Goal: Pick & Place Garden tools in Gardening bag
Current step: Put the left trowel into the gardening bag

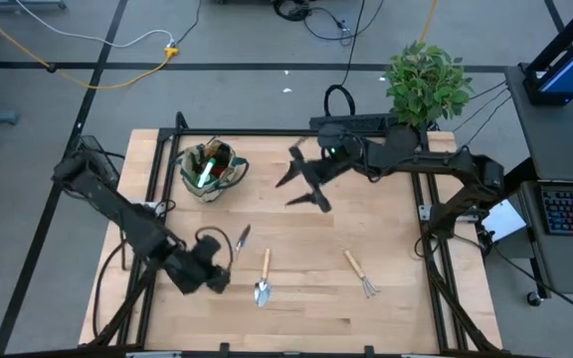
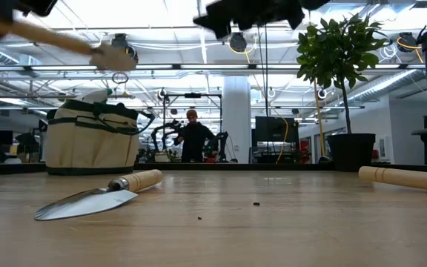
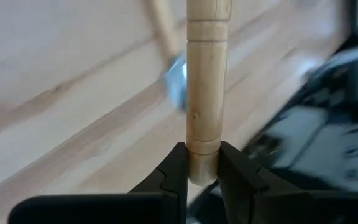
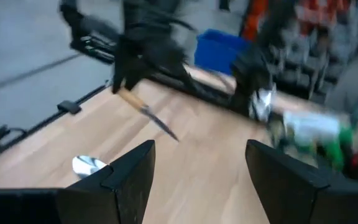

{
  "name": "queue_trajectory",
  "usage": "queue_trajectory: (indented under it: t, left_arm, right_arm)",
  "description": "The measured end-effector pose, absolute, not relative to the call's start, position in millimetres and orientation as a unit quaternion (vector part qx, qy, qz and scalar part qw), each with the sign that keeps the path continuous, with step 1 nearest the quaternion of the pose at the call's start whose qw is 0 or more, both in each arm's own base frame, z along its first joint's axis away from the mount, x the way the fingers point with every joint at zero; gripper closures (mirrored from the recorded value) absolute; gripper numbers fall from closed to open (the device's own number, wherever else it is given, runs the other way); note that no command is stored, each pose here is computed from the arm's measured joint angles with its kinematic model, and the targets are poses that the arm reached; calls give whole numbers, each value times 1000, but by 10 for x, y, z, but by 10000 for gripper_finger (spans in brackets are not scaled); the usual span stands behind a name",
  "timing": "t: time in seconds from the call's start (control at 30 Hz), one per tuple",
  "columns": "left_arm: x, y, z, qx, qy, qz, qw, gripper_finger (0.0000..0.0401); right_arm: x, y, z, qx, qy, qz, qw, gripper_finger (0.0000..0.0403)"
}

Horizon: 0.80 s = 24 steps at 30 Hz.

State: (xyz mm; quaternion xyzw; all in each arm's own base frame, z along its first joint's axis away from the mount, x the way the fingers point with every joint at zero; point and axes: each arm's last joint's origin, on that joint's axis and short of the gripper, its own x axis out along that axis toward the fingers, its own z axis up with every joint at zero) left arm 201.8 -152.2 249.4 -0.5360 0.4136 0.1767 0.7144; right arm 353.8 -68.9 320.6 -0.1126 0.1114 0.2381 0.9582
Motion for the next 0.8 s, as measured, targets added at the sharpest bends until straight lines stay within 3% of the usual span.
queue_trajectory:
  t: [0.23, 0.43, 0.8]
  left_arm:
    - [2104, -1199, 2824, -622, 279, 174, 711, 338]
    - [2292, -1022, 2996, -668, 189, 140, 706, 338]
    - [2484, -750, 3185, -704, 79, 109, 697, 338]
  right_arm:
    - [3579, -205, 3288, -344, 87, 190, 915, 161]
    - [3597, 84, 3275, -475, 101, 150, 861, 161]
    - [3605, 212, 3299, -563, 128, 73, 813, 161]
